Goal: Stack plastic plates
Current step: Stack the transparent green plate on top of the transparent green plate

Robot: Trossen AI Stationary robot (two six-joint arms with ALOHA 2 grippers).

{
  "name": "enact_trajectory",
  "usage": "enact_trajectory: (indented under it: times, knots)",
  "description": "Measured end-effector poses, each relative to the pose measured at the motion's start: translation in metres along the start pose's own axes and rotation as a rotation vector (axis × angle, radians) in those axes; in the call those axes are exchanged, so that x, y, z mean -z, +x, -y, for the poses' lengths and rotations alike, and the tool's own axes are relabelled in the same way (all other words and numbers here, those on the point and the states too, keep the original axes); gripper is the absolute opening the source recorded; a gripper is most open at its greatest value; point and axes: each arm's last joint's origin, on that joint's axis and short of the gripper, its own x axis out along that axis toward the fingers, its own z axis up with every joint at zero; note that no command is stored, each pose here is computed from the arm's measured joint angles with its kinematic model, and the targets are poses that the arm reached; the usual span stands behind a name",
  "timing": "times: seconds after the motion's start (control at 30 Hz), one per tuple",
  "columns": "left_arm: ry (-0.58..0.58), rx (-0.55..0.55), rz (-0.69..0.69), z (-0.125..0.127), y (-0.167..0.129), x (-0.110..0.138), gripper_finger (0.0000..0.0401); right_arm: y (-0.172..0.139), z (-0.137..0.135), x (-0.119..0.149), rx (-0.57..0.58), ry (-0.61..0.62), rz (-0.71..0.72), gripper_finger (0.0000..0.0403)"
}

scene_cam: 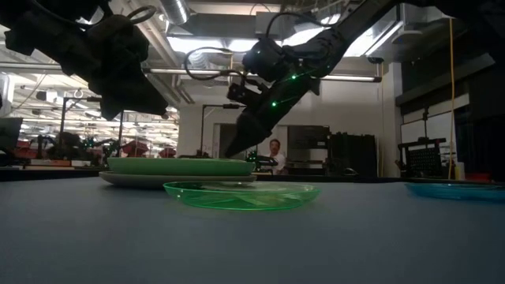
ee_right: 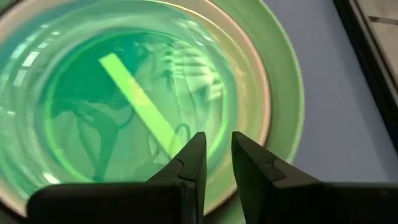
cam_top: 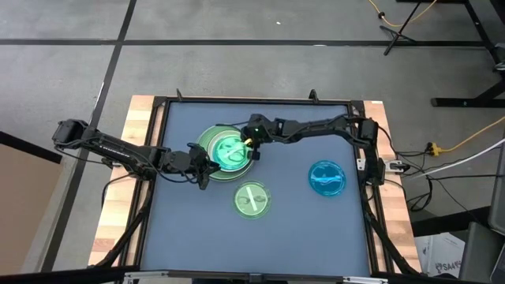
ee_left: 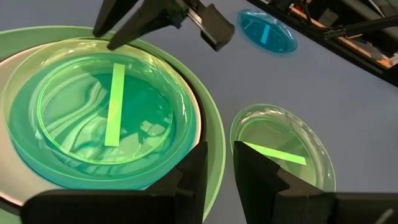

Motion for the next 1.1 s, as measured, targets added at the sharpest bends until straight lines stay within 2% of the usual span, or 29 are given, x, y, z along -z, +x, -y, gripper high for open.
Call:
enact_trajectory:
  times: [0.2, 0.43, 0.57, 0.93, 1.1]
  knots:
    - [0.0, 0.0, 0.0, 0.0, 0.0, 0.0, 0.0071, 0.0, -0.002, -0.001, -0.005, -0.004, 0.0, 0.0066]
    - [0.0, 0.0, 0.0, 0.0, 0.0, 0.0, 0.0071, -0.005, 0.012, -0.006, 0.138, 0.002, -0.012, 0.0066]
    - [0.0, 0.0, 0.0, 0.0, 0.0, 0.0, 0.0071, -0.005, 0.016, -0.007, 0.167, -0.015, -0.019, 0.0066]
    - [0.0, 0.0, 0.0, 0.0, 0.0, 0.0, 0.0071, 0.004, 0.011, 0.005, 0.156, -0.022, -0.099, 0.0066]
    - [0.0, 0.0, 0.0, 0.0, 0.0, 0.0, 0.0071, 0.004, 0.008, 0.003, 0.148, -0.024, -0.091, 0.0066]
